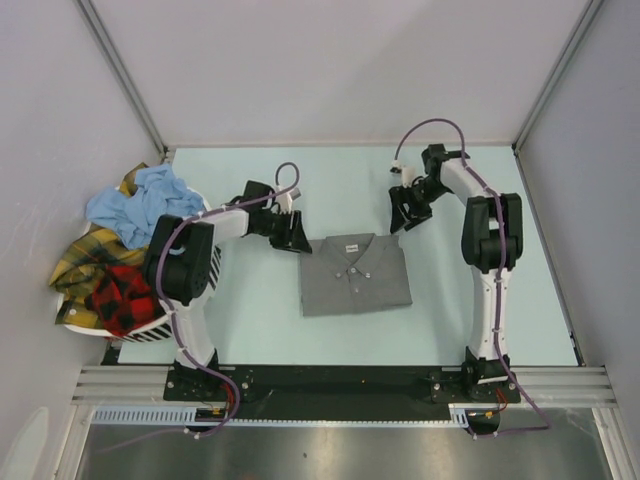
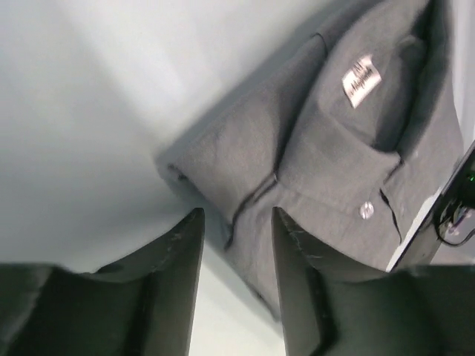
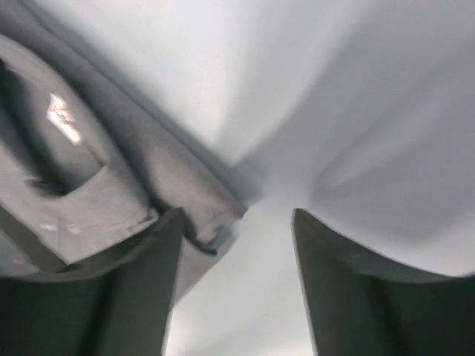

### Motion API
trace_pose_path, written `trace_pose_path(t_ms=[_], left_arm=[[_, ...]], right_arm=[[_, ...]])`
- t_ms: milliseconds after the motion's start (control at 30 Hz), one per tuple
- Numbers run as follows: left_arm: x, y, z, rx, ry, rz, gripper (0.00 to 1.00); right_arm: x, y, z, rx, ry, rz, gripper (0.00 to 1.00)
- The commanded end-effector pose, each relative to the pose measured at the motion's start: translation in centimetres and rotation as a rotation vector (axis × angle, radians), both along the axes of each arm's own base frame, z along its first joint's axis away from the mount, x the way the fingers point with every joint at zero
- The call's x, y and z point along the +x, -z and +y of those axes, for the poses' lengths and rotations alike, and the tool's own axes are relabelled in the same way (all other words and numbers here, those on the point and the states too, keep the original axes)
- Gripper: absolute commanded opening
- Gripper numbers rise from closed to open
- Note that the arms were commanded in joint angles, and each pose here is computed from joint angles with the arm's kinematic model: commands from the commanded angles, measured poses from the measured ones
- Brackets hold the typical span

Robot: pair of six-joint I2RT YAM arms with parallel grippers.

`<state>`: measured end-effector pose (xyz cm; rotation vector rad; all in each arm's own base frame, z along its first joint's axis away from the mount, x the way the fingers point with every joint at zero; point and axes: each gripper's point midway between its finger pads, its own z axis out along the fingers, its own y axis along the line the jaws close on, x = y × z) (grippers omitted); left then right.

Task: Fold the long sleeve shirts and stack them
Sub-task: Fold the shirt

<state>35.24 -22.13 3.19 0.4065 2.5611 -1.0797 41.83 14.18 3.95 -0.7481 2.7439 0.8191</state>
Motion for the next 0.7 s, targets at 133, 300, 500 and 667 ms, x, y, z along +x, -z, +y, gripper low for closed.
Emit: trace_pose_path(t_ms=[133, 300, 500, 667], left_arm=[[-9.0, -11.0, -2.8, -0.284, 0.147, -0.093, 0.74], [-14.7, -9.2, -8.0, -0.362, 0.226, 0.067, 0.73], [-16.2, -2.3, -8.4, -0.284, 0.161, 0.240, 0.70], [-16.4, 3.5, -3.8, -0.111, 0.007, 0.375, 0.69]], right_arm=[[-6.1, -13.0, 1.9, 0.462, 0.115, 0.093, 0.77], [-15.4, -11.9, 7.4, 0.622, 0.020, 0.304, 0.77], [-19.6, -3.8, 7.6, 0.546, 0.039, 0.471, 0.72], [-19.3, 2.2, 3.2, 0.438, 0.201, 0.581, 0.66]])
